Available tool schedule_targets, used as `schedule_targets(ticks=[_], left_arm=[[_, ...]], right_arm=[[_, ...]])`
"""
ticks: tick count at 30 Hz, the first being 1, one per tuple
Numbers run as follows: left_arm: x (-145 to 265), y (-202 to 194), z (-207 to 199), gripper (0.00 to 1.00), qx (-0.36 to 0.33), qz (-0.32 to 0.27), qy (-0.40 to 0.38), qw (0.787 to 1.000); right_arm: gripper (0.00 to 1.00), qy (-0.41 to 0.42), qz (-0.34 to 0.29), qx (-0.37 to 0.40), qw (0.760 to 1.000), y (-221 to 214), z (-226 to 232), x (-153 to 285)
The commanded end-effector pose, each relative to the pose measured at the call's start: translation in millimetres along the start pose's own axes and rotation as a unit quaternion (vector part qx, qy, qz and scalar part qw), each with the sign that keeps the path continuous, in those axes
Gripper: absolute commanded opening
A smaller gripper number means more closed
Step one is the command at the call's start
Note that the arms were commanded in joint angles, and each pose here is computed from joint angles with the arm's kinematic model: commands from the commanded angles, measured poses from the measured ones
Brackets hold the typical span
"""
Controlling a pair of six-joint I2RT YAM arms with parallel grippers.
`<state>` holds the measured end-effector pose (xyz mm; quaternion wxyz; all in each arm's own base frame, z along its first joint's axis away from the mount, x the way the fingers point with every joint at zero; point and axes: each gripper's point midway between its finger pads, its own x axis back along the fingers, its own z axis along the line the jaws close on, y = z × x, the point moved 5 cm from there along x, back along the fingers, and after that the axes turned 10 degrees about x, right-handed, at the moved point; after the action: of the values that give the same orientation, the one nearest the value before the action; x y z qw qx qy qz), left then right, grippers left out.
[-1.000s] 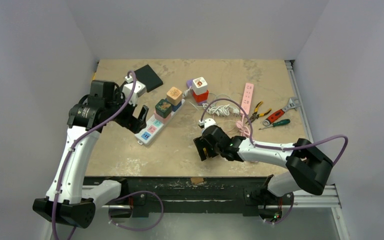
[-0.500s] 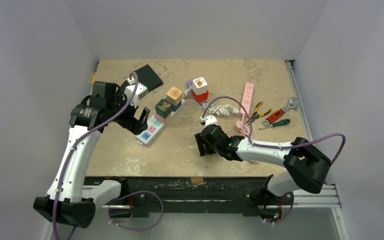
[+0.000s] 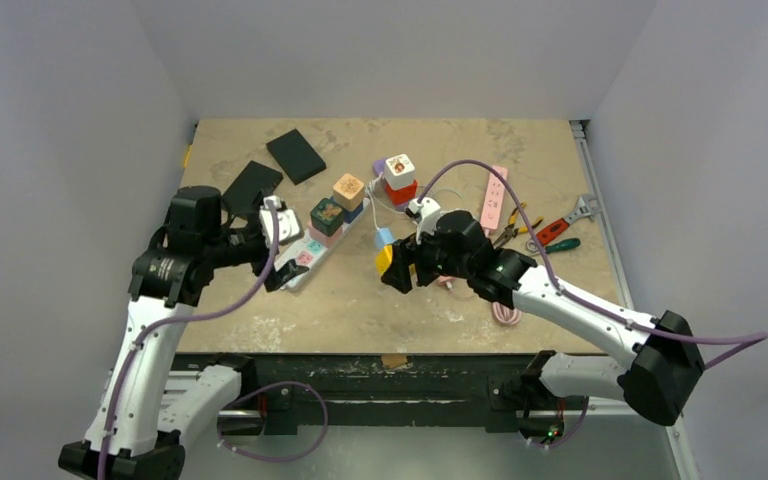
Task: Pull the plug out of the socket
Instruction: Pick up the plug from the center of the board.
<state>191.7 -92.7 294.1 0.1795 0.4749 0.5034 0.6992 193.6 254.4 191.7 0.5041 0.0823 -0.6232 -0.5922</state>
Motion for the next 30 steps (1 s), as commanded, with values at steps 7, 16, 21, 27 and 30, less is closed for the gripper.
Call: schedule_targets(ticks=[7,16,21,27,30], left_arm=[[-16.1,23.3,-45.3,1.0,-0.391,-0.061,-0.112,0.911],[-60.2,-6.0,-69.4,1.0,-0.506,-0.056,-0.155,0.847],[-77.4,-4.9,-71.3,1.0,-0.563,-0.136,-0.065,0.813],[-71.5,15.4,-64.3,1.0,-0.547,-0.177,0.001,0.818],[-69.5,20.6,-65.4,1.0,-0.554,-0.201,0.021,0.808]], right_arm=[[0.0,0.261,0.042,0.042,0.964,22.1,50.6,19.1],[0.0,0.291,0.043,0.041,0.955,19.2,58.5,37.2],[0.0,0.283,0.01,0.008,0.959,25.5,57.1,43.5],[0.0,0.311,0.009,-0.018,0.95,25.0,59.1,43.6],[0.0,0.321,0.009,-0.03,0.947,24.9,60.6,41.1]])
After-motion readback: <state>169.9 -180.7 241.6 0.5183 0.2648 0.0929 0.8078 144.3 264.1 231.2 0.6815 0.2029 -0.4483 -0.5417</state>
